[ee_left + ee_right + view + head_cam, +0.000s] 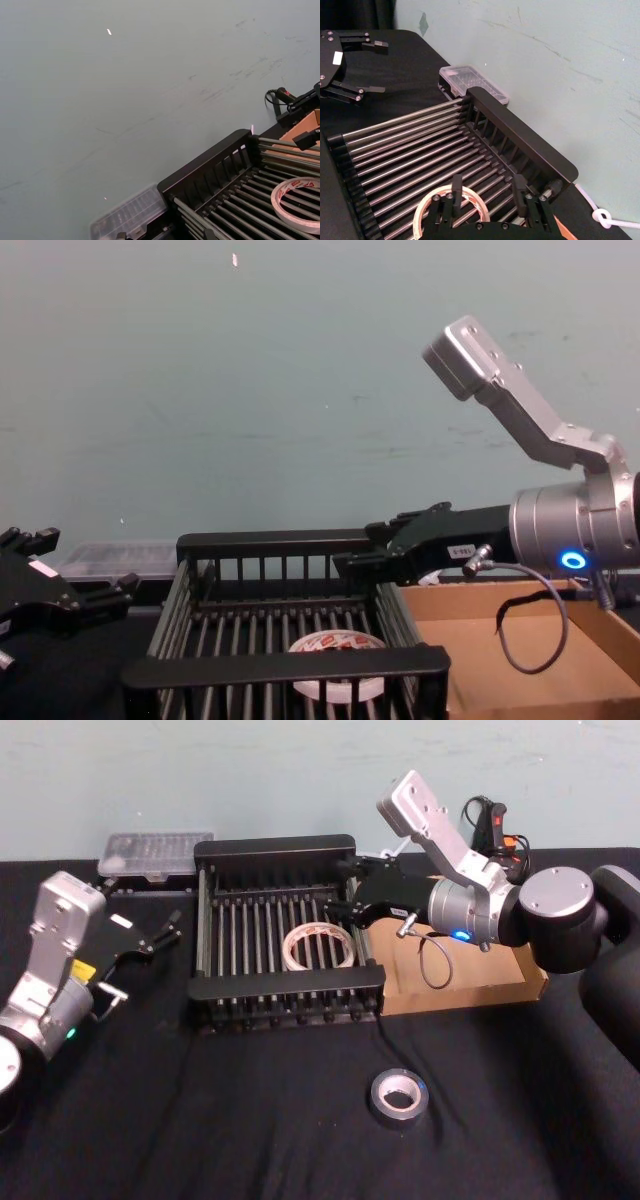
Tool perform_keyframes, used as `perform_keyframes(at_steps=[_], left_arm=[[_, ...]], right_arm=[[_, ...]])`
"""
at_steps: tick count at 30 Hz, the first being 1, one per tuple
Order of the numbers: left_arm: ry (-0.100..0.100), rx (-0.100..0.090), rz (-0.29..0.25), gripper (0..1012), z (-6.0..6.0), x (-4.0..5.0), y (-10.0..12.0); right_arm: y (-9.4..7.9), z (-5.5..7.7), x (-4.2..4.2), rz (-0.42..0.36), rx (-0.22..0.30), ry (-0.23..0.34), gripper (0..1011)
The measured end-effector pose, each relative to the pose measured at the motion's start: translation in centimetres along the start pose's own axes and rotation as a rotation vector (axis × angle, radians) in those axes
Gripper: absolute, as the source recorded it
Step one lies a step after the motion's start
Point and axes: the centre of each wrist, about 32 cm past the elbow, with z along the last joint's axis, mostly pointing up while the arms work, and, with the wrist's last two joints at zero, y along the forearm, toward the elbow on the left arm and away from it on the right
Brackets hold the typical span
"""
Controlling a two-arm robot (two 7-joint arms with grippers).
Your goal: Pick up the white tape and place it into the black box , Pick up the silver tape and place it into the brown box.
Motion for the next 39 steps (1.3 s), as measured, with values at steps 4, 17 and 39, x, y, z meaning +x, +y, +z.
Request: perform_keyframes(at_steps=[4,17,39], left_arm=[[0.0,0.0,0.0,1001,0.0,0.0,0.0],[0.0,0.0,0.0,1001,0.0,0.0,0.0],[0.0,0.0,0.0,1001,0.0,0.0,0.0]], right_arm=[[0.0,0.0,0.0,0.0,0.0,0.0,741],[-0.2,0.0,0.07,-0.013,0.004,0.009,1000],[-7.9,-0.5,-1.6,-0.099,-0.023,0.063,1000]])
